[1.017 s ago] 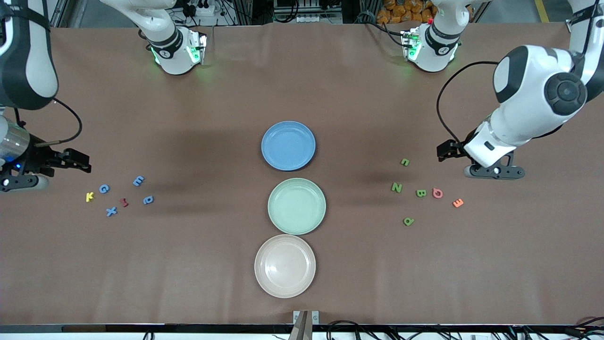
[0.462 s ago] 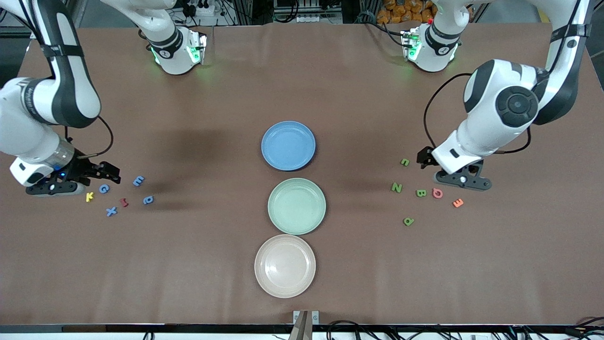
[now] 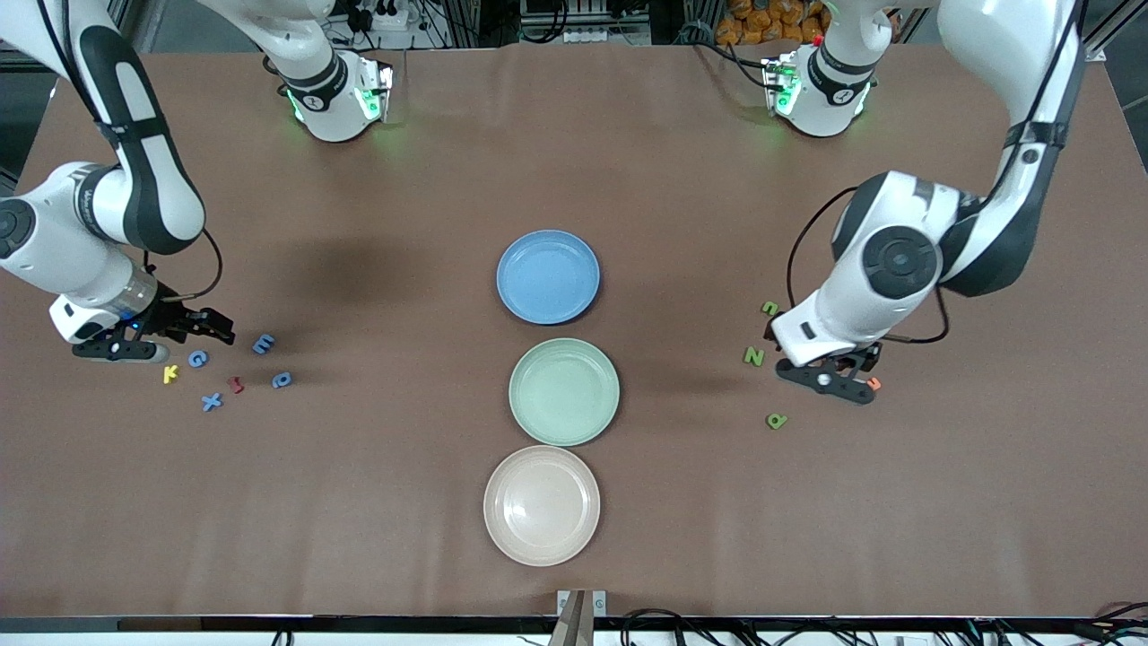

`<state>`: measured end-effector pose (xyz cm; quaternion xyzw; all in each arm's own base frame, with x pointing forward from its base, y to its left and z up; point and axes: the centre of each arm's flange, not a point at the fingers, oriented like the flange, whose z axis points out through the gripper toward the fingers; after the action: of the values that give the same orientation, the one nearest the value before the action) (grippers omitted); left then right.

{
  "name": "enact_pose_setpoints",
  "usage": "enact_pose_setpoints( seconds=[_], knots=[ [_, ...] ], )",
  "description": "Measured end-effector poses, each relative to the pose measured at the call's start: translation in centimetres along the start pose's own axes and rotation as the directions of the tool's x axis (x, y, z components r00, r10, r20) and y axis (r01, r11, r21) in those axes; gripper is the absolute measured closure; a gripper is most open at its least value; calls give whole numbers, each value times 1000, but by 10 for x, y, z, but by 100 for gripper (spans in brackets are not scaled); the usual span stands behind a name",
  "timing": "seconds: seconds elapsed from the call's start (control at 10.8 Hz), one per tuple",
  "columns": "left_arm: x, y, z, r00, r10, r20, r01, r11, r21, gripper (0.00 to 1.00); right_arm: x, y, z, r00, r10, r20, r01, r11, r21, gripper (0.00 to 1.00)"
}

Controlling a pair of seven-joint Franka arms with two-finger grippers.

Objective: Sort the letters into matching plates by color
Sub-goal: 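Lower the left gripper to the green P while the right gripper reaches blue letters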

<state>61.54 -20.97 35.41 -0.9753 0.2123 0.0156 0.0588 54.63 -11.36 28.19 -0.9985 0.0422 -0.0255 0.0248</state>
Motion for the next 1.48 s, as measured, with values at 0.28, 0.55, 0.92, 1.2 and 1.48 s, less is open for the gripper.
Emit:
enact_pose_setpoints(
  seconds=[0.28,0.55,0.92,1.2,1.48],
  knots=[
    [22,-9,28,978,211,2,-211,977,-16,0,-4,-4,32,978,202,55,-205,978,39,25],
    [40,-26,71,952,305,-17,-305,951,-48,0,-8,-4,49,964,252,86,-256,966,36,28],
    [48,-32,110,918,396,-25,-397,915,-77,0,-13,-6,71,946,299,124,-304,952,24,34],
    [49,-43,126,897,442,-31,-443,892,-88,0,-14,-13,82,942,304,140,-307,952,0,38],
    [53,-36,142,891,451,-50,-454,886,-95,0,-15,-7,91,946,288,149,-287,957,-31,40]
  ],
)
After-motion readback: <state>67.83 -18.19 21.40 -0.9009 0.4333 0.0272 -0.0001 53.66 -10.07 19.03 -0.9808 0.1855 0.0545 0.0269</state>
